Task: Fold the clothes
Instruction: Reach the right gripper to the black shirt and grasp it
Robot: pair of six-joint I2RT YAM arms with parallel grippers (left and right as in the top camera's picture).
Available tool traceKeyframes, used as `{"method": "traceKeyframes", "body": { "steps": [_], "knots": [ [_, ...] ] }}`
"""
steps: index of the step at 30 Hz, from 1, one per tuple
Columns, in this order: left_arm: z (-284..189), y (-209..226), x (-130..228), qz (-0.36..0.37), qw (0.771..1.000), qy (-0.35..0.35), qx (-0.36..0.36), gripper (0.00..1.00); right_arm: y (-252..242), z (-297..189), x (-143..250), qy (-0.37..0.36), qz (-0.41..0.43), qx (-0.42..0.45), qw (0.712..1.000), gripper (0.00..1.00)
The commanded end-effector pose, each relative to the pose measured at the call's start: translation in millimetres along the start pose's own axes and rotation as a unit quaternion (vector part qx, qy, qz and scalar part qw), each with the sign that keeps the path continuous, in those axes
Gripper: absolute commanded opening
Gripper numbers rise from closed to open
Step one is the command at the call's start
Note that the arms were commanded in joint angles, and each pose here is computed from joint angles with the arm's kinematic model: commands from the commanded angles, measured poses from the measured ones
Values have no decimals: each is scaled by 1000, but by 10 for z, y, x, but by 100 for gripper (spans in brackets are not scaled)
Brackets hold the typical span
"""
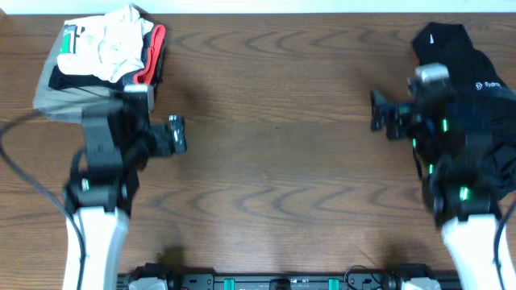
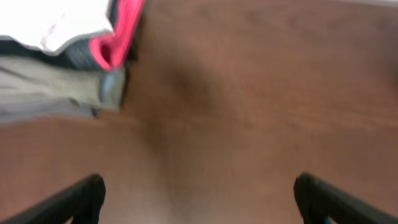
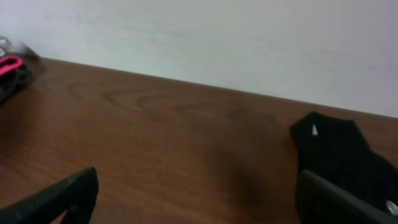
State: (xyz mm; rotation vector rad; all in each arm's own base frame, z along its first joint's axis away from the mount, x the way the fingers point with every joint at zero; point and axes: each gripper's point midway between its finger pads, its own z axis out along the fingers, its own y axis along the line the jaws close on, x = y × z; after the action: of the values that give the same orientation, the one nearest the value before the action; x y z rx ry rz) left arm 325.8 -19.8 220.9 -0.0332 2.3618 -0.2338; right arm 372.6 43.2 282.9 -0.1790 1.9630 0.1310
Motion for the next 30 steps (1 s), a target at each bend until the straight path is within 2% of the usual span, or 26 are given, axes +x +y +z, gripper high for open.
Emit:
{"method": "traceKeyframes", "body": {
  "steps": [1,4,8,14,20,22,25,30],
  "knots": [
    [67,-134,-249,-2,999,33,33,98,-21,237,-224,31,16,-15,999,99],
    [162,-142,-313,-8,996,81,36,98,-88,496,-265,86,28,-19,996,99],
    [307,-333,-284,55,985,119,108,98,-242,795,-284,143,58,-38,987,99],
    [617,-345,-83,45,976,169,131,98,-554,1154,-298,171,102,-66,978,99],
    [806,-319,53,27,971,201,130,98,-1228,1372,-342,130,102,35,986,99],
    [861,-340,70,29,970,204,132,98,-1457,1407,-316,126,97,82,984,95],
    [887,-398,68,37,969,203,136,98,-1784,1496,-197,130,78,146,978,95],
    [921,-533,23,56,969,190,146,98,-2060,1811,203,162,35,167,972,95]
  ]
}}
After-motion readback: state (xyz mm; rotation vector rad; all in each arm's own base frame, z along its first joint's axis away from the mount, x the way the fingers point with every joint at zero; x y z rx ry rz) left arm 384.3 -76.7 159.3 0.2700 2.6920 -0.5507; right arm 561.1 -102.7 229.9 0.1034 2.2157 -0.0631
